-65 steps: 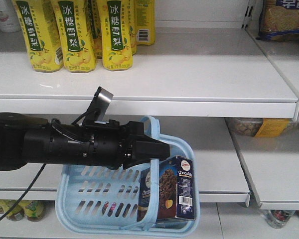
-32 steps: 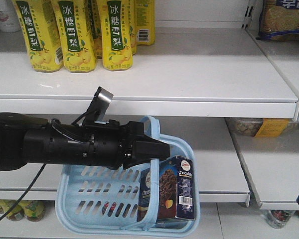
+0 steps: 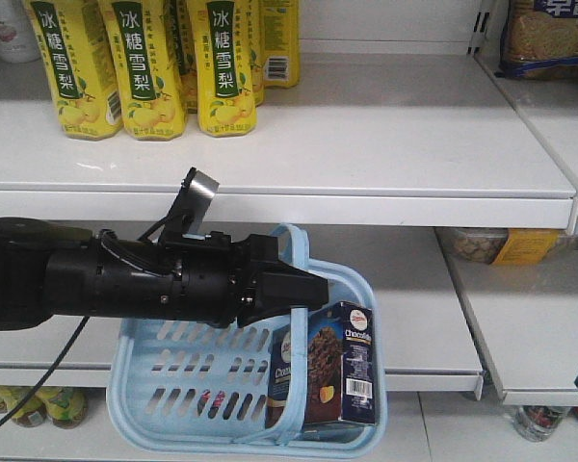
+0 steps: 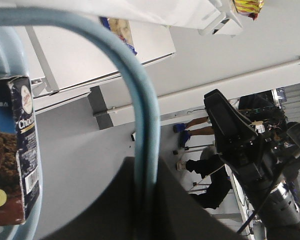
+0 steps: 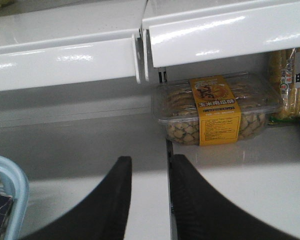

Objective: Left arm holds basket, right arm returns cookies

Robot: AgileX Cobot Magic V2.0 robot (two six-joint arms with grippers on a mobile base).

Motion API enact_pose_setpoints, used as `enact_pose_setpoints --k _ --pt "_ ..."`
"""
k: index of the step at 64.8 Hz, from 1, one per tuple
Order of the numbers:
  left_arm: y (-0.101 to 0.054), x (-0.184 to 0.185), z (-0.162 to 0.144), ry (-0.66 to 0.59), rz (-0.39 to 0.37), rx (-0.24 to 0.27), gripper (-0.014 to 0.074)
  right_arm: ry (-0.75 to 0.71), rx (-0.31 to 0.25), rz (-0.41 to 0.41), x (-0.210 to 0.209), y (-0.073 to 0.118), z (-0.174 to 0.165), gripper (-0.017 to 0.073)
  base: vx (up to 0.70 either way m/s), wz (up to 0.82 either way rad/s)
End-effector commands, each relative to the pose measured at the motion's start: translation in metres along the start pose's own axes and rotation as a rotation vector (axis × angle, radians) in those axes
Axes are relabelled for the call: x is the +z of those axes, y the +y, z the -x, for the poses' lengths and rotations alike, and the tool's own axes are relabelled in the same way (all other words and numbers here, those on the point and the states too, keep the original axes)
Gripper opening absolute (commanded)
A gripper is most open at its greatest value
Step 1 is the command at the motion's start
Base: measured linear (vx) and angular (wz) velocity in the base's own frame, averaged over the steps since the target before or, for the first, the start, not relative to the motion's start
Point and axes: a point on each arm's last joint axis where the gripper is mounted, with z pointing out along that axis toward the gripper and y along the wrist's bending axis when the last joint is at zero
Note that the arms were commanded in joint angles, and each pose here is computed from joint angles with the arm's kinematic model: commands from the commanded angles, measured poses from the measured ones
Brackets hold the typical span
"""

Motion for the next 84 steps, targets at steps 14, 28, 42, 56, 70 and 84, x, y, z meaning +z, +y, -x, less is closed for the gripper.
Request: enact_pose_setpoints --k 14,28,42,56,70,84 --pt "-0.021 -0.008 0.013 -0.104 -0.065 0.001 -0.0003 -0.099 0.002 0.020 0.000 0.003 0.018 0.0460 0.00 0.00" --pt "-0.021 -0.008 0.013 -0.104 -0.065 0.001 -0.0003 -0.041 0.149 0.014 0.001 0.004 0.022 0.0479 0.00 0.00" --pt "-0.021 -0.008 0.013 -0.104 -0.065 0.001 -0.0003 0.221 0.253 0.013 0.017 0.014 0.044 0.0478 0.00 0.00" --pt "-0.021 -0.008 0.013 -0.104 -0.065 0.001 -0.0003 0.459 0.295 0.253 0.049 0.042 0.054 0.0470 0.00 0.00" --pt "-0.021 -0.008 0.013 -0.104 -0.065 0.001 -0.0003 0.496 0.354 0.525 0.070 0.064 0.051 0.0464 0.00 0.00" --pt "-0.021 -0.008 0.013 -0.104 -0.065 0.001 -0.0003 0.588 0.340 0.605 0.087 0.068 0.036 0.0464 0.00 0.00"
